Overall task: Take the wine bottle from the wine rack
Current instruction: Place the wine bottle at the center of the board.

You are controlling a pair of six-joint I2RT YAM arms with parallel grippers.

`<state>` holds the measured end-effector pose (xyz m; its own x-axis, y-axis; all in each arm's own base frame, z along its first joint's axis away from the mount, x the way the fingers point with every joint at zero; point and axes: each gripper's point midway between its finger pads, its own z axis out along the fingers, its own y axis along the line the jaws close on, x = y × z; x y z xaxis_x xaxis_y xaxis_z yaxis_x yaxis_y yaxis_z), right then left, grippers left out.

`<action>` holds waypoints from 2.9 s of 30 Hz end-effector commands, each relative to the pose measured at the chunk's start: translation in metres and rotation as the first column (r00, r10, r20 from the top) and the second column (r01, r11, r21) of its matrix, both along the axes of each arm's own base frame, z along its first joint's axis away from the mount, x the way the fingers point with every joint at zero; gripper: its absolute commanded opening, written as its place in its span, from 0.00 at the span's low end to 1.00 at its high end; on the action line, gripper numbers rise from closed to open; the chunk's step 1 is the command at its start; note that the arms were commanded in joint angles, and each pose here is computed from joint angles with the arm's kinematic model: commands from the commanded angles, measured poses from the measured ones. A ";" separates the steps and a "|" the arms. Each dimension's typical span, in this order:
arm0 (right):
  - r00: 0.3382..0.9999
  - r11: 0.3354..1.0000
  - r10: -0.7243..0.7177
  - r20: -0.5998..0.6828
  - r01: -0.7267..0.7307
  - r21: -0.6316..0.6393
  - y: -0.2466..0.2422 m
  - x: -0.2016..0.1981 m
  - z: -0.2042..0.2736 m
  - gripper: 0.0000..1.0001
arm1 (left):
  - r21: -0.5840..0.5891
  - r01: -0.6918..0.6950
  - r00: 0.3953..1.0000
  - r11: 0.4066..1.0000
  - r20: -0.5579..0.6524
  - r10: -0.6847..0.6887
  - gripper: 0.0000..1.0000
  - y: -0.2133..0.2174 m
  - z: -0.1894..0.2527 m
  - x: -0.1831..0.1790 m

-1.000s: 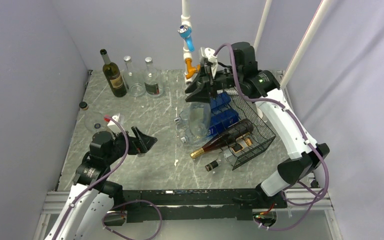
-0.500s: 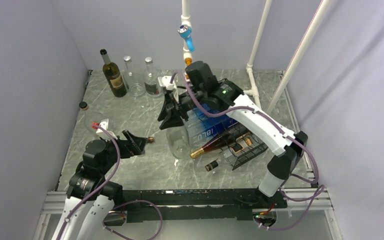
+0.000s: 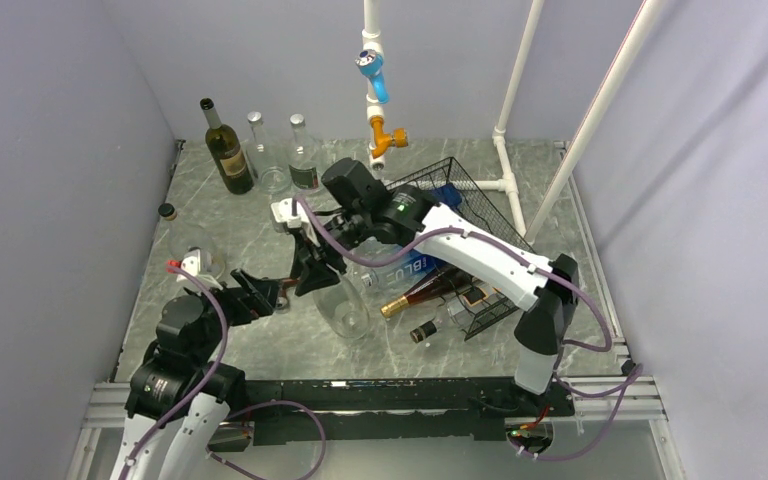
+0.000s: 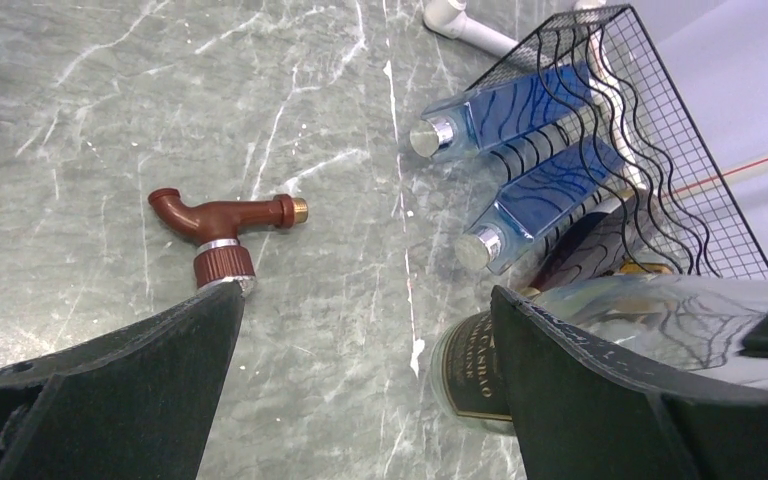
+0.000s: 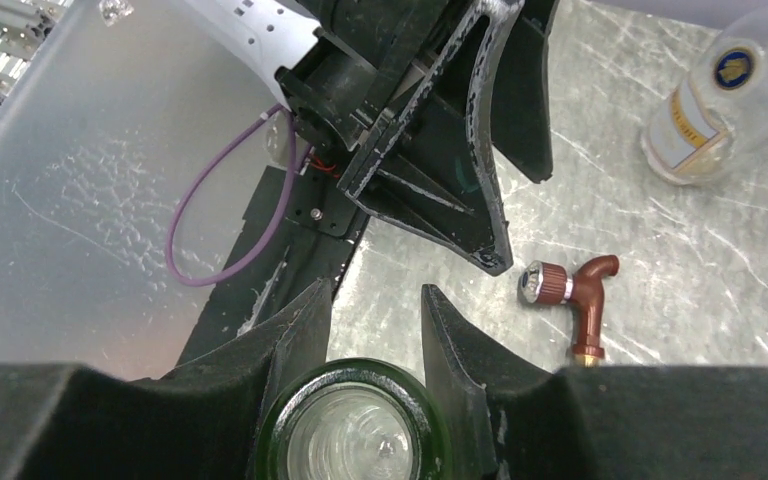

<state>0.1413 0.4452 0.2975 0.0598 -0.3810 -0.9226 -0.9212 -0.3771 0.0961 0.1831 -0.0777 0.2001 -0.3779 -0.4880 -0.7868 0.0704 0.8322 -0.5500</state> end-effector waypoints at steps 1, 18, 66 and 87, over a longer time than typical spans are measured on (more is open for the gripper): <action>0.996 0.991 0.052 0.078 -0.061 0.123 0.016 -0.009 0.028 0.00 | -0.017 -0.064 0.997 0.998 0.038 0.065 0.99 0.012 0.010 -0.003; 0.993 0.994 0.087 0.078 -0.092 0.065 0.023 -0.020 -0.015 0.00 | -0.022 -0.095 0.995 0.995 0.043 0.096 0.99 0.018 0.010 -0.008; 0.969 0.977 0.185 0.165 -0.200 0.076 -0.066 -0.042 0.005 0.87 | -0.082 0.247 0.967 0.965 0.091 -0.240 0.99 -0.045 0.022 -0.004; 0.986 0.974 0.088 0.139 -0.114 0.195 -0.103 -0.008 0.052 0.89 | -0.074 0.447 0.886 0.892 0.177 -0.429 0.99 -0.074 0.049 -0.013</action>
<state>0.1387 0.3568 0.3139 0.1813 -0.2726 -0.9449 -0.8879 -0.4585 -0.0380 0.1727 -0.1434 0.2247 -0.4943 -0.4101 -0.7665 0.4065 0.6704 -0.6208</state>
